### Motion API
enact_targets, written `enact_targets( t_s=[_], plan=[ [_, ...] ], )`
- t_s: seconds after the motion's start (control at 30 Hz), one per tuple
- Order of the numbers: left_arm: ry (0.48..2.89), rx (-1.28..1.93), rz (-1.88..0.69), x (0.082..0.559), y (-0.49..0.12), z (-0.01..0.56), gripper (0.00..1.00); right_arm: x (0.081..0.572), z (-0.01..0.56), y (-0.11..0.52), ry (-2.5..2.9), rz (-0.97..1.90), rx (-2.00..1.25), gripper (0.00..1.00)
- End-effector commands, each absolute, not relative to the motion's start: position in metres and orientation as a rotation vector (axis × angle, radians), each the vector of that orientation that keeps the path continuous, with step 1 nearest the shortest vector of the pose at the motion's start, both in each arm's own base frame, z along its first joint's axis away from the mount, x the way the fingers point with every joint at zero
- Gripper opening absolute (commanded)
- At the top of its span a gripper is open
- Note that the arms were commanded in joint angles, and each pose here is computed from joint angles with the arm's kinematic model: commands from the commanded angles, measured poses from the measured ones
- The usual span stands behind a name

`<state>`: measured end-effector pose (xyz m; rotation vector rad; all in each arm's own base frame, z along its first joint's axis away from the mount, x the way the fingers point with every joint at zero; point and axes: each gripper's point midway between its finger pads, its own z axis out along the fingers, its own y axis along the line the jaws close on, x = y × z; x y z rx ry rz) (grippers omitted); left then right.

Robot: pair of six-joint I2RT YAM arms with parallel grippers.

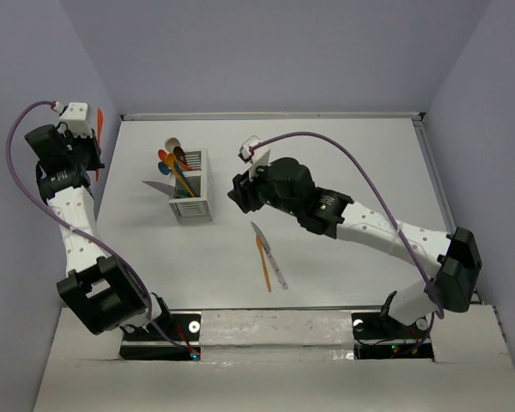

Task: Sort the eating utensils into containers

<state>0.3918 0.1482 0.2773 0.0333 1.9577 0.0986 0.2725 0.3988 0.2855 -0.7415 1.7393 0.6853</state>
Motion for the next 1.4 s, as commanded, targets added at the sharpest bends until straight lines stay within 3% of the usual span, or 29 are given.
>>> enact_targets(
  t_s=[0.0, 0.23, 0.43, 0.7, 0.8, 0.9, 0.97, 1.07, 1.2, 1.37],
  plan=[
    [1.82, 0.08, 0.034, 0.38, 0.123, 0.338, 0.0, 0.276, 0.339, 0.417, 1.63, 0.75, -0.699, 0.51],
    [1.728, 0.172, -0.074, 0.361, 0.085, 0.376, 0.0, 0.303, 0.384, 0.431, 1.569, 0.761, -0.575, 0.62],
    [1.666, 0.256, -0.103, 0.349, 0.052, 0.401, 0.0, 0.329, 0.451, 0.44, 1.464, 0.971, -0.412, 0.73],
    [1.624, 0.363, -0.185, 0.335, -0.004, 0.407, 0.0, 0.334, 0.488, 0.467, 1.369, 1.205, -0.346, 0.9],
    [1.615, 0.384, -0.21, 0.331, -0.017, 0.408, 0.0, 0.34, 0.482, 0.476, 1.382, 1.257, -0.295, 0.9],
    [1.609, 0.39, -0.227, 0.329, -0.024, 0.41, 0.0, 0.335, 0.481, 0.486, 1.351, 1.35, -0.292, 0.83],
    [1.609, 0.4, -0.237, 0.329, -0.031, 0.407, 0.0, 0.332, 0.477, 0.493, 1.321, 1.418, -0.286, 0.7],
    [1.616, 0.397, -0.236, 0.331, -0.033, 0.404, 0.0, 0.328, 0.473, 0.498, 1.309, 1.441, -0.289, 0.7],
    [1.623, 0.397, -0.254, 0.333, -0.038, 0.398, 0.0, 0.325, 0.468, 0.51, 1.307, 1.485, -0.296, 0.61],
    [1.619, 0.396, -0.266, 0.333, -0.043, 0.399, 0.0, 0.324, 0.46, 0.522, 1.328, 1.515, -0.291, 0.62]
  ],
)
